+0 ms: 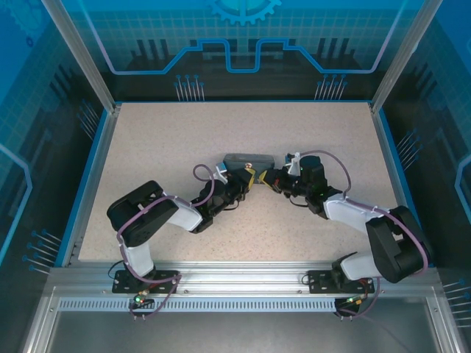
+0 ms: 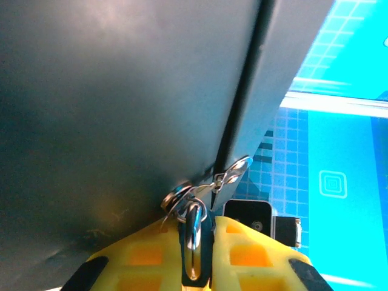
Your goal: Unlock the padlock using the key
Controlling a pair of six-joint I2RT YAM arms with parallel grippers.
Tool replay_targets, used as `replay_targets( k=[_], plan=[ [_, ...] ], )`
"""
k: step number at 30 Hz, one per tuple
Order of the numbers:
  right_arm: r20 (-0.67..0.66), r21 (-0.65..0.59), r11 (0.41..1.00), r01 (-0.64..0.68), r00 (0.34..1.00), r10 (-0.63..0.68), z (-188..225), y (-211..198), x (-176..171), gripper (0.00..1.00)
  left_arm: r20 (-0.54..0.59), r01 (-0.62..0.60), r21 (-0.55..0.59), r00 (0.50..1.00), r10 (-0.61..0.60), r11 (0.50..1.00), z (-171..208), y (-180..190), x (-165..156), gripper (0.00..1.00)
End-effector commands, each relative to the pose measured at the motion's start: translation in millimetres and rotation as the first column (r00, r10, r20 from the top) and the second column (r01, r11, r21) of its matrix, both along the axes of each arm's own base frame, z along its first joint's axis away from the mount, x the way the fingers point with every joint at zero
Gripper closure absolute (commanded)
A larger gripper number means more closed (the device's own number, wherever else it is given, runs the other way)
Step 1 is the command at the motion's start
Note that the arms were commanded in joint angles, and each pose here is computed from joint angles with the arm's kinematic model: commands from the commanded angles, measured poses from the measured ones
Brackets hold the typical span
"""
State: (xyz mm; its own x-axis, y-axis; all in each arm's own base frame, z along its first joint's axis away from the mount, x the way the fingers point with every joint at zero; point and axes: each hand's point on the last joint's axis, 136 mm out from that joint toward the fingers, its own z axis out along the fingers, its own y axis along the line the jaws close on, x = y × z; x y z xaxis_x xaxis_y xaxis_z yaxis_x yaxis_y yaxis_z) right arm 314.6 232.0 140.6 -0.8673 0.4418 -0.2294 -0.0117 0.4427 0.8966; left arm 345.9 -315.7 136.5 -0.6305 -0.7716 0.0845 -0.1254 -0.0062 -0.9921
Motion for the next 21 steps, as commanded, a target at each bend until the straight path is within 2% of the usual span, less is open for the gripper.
replay_targets(
  k=[1,5,15,21],
  plan=[
    [0.200,-0.059,0.996,-0.072,0.976,0.083,32,11,1,1.00,0.085,0.176,-0.086,0.982,-0.169,0.981,31,-35,-26,1.00],
    [0.198,-0.081,0.996,-0.039,0.979,0.054,19,3,4,1.00,0.090,0.177,-0.090,0.981,-0.169,0.980,34,-34,-27,1.00],
    [0.119,0.118,0.992,-0.034,0.993,0.020,19,8,-1,1.00,0.144,0.239,-0.091,0.964,-0.225,0.967,40,-37,-37,1.00],
    [0.089,0.150,0.989,-0.008,0.996,-0.005,18,0,-5,1.00,0.173,0.319,-0.052,0.936,-0.306,0.946,39,-39,-46,1.00]
  ],
)
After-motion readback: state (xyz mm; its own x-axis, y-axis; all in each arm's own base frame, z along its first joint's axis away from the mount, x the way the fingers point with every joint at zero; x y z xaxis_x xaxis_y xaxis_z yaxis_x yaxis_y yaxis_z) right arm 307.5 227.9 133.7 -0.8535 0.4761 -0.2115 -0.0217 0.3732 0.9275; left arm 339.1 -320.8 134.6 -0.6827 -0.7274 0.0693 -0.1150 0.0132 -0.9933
